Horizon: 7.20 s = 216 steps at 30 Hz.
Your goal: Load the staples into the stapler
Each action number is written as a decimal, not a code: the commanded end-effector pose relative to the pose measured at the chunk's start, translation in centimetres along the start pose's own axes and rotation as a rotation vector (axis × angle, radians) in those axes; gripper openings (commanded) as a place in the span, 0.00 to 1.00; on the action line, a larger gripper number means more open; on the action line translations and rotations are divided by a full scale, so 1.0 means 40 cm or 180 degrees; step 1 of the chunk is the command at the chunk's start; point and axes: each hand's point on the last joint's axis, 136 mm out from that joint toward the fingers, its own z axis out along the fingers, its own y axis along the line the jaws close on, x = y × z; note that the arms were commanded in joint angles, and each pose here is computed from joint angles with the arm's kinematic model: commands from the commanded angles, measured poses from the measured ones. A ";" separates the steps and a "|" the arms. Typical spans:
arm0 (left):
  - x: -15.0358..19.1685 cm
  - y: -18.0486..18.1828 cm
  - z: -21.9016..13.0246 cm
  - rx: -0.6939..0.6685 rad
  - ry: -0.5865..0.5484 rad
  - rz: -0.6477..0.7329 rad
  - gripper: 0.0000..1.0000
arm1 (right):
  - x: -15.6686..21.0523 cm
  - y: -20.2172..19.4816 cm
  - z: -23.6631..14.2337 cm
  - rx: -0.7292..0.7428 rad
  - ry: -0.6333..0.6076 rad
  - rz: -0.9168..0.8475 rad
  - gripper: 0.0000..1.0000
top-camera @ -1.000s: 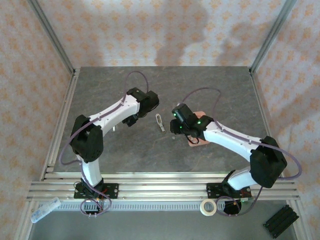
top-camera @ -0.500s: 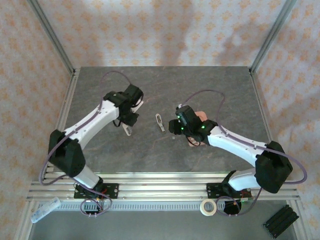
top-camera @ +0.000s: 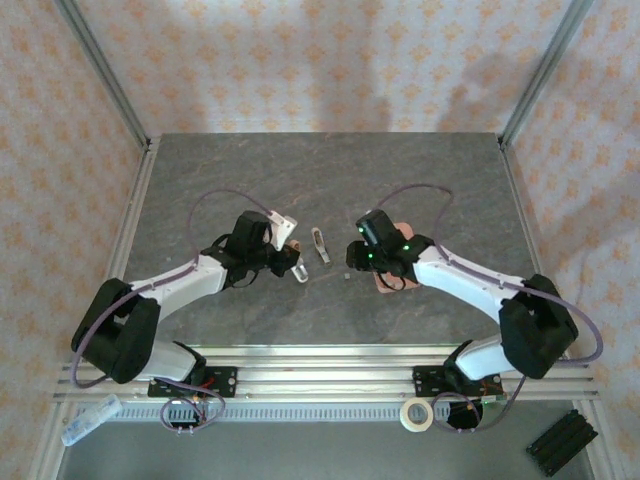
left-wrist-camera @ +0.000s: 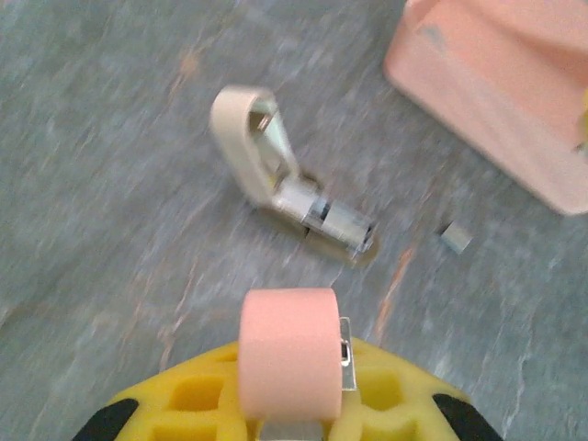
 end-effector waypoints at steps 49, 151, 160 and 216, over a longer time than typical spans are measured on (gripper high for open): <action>0.054 -0.016 0.063 0.0307 -0.0617 0.0068 0.10 | 0.112 -0.021 0.179 0.0829 0.1300 -0.0174 0.29; 0.154 0.260 -0.250 -0.1978 -0.1111 -0.1459 0.95 | 0.127 0.249 0.182 0.0194 0.1560 -0.1671 0.16; 0.154 0.261 -0.250 -0.1980 -0.1105 -0.1450 0.96 | 0.128 0.238 0.188 0.0288 0.1566 -0.1737 0.16; 0.151 0.262 -0.246 -0.1977 -0.1099 -0.1425 0.96 | 0.136 0.248 0.213 0.0245 0.1591 -0.1763 0.21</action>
